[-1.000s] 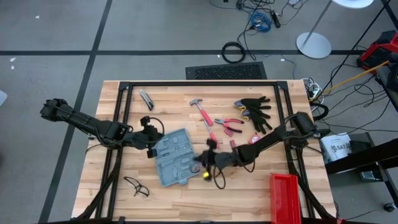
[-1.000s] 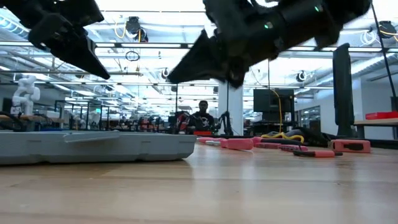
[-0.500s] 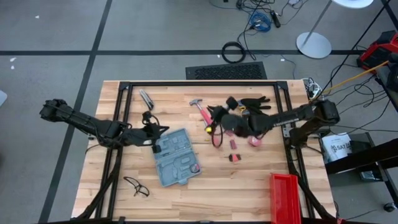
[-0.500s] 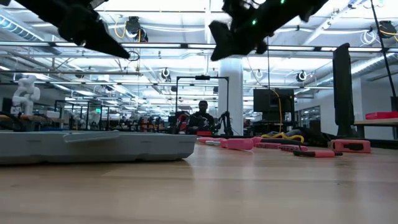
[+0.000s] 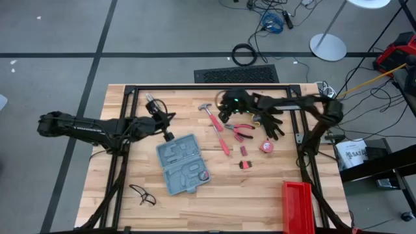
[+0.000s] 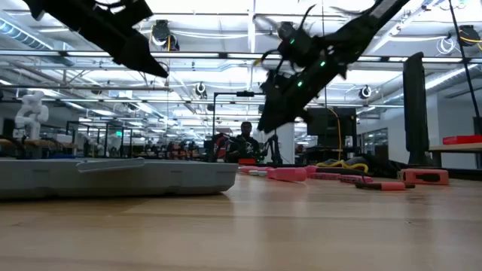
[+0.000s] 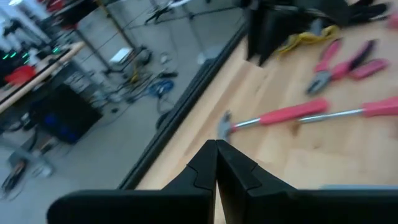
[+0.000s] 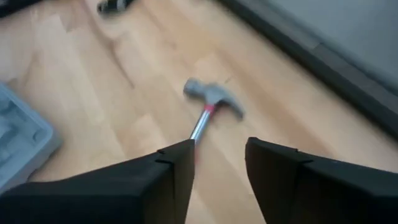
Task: Prefit tool cases
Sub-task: Put the pink hammer into the gray prefit tool case
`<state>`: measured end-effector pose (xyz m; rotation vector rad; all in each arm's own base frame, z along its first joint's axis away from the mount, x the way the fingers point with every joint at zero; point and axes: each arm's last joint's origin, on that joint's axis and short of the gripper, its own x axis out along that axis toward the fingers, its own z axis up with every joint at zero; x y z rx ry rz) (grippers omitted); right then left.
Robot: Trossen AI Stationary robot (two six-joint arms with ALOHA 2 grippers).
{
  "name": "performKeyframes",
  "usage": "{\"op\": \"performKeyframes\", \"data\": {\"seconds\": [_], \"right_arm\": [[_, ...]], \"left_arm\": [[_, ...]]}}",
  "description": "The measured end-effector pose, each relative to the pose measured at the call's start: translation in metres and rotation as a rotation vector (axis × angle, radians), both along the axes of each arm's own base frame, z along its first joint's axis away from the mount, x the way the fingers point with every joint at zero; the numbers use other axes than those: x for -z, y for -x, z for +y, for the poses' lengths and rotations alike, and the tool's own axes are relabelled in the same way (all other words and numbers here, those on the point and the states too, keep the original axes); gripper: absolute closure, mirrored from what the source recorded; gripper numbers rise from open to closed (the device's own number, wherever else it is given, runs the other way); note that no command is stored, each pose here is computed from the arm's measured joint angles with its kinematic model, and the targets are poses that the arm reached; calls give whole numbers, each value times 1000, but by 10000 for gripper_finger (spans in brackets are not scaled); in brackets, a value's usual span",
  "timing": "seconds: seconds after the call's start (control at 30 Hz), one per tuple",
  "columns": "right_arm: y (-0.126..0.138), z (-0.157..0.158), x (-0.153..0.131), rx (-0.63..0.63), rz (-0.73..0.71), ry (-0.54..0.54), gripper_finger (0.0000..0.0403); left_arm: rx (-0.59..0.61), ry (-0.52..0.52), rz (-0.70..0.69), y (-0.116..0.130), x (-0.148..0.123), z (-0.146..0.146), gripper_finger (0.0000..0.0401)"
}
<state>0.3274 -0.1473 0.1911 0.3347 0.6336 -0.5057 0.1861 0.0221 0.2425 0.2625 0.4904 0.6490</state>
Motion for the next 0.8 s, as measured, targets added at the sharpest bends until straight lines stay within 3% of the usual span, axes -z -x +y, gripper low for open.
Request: {"op": "performKeyframes", "data": {"seconds": [0.13,0.33,0.6,0.8], "right_arm": [[-36,-16,12,-78,54,-55,253],[-86,-31,24,-95,345,-133,233],[-107,-43,35,-62,565,-156,239],[-105,-42,35,-99,606,-205,302]], "left_arm": [[-42,8,0,1,0,11,388],[-33,35,0,2,1,16,388],[-21,170,39,6,11,12,388],[-30,233,51,8,15,8,388]]}}
